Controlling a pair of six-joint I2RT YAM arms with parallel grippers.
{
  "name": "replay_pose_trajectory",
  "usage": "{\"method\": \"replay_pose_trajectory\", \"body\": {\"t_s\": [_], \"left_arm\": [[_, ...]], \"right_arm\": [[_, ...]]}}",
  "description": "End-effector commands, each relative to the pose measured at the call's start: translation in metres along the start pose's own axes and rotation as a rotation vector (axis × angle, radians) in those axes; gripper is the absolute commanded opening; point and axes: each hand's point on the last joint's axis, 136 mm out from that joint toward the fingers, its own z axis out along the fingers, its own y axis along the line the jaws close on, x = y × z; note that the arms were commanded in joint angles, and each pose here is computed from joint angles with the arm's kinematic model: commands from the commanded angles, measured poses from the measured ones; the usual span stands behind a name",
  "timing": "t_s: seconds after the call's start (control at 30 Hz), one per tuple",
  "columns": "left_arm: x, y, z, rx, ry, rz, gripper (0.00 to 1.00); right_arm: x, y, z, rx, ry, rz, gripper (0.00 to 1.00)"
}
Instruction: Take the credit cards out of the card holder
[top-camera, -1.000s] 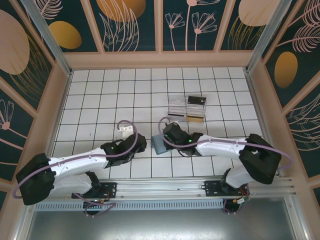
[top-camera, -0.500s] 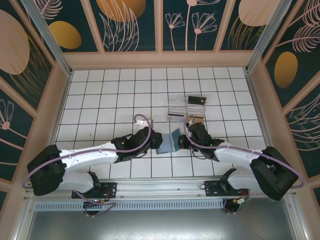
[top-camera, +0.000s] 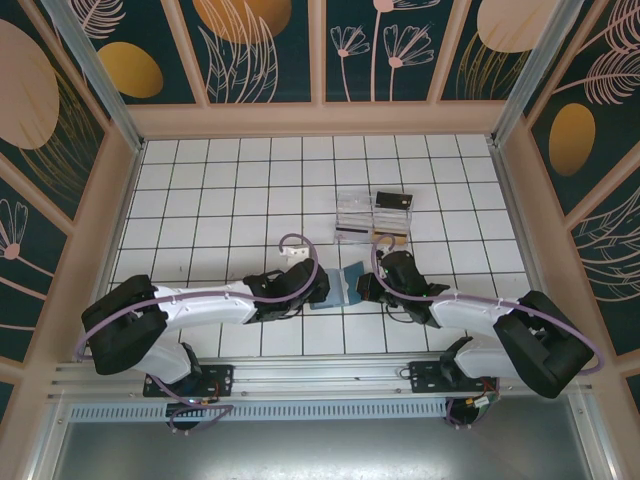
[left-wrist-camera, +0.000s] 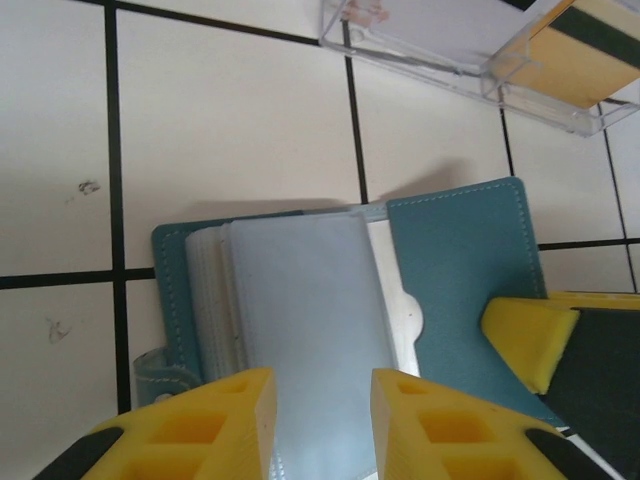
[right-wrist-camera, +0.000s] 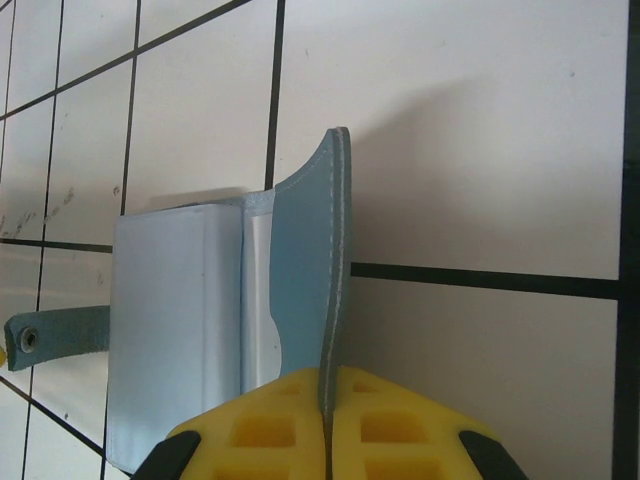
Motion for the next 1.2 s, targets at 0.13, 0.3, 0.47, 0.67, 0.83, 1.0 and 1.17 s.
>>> {"method": "replay_pose_trajectory", "body": {"t_s": [0.13, 0.3, 0.47, 0.67, 0.83, 1.0, 1.17], "left_arm": [[0.009, 0.021, 0.013, -0.073, 0.013, -0.015, 0.32], [0.015, 0.021, 0.018, -0.052, 0.031, -0.015, 0.33], [0.018, 0.026, 0.023, -0.072, 0.047, -0.015, 0.33], [0.023, 0.025, 0.027, -0.064, 0.064, -0.012, 0.32], [0.026, 0.022, 0.03, -0.05, 0.082, -0.006, 0.32], [0.027, 0.02, 0.032, -0.038, 0.087, -0.005, 0.33], [0.03, 0.013, 0.033, -0.003, 0.102, 0.0, 0.38]], "right_arm": [[0.01, -0.008, 0.0, 0.003, 0.026, 0.032, 0.08], [0.01, -0.008, -0.001, 0.002, 0.025, 0.033, 0.08], [0.011, -0.008, -0.001, 0.0, 0.026, 0.035, 0.08], [0.011, -0.008, 0.0, 0.0, 0.029, 0.034, 0.08], [0.012, -0.008, 0.0, -0.002, 0.032, 0.036, 0.08], [0.013, -0.009, 0.001, 0.001, 0.034, 0.039, 0.08], [0.013, -0.009, 0.001, 0.001, 0.034, 0.038, 0.08]]}}
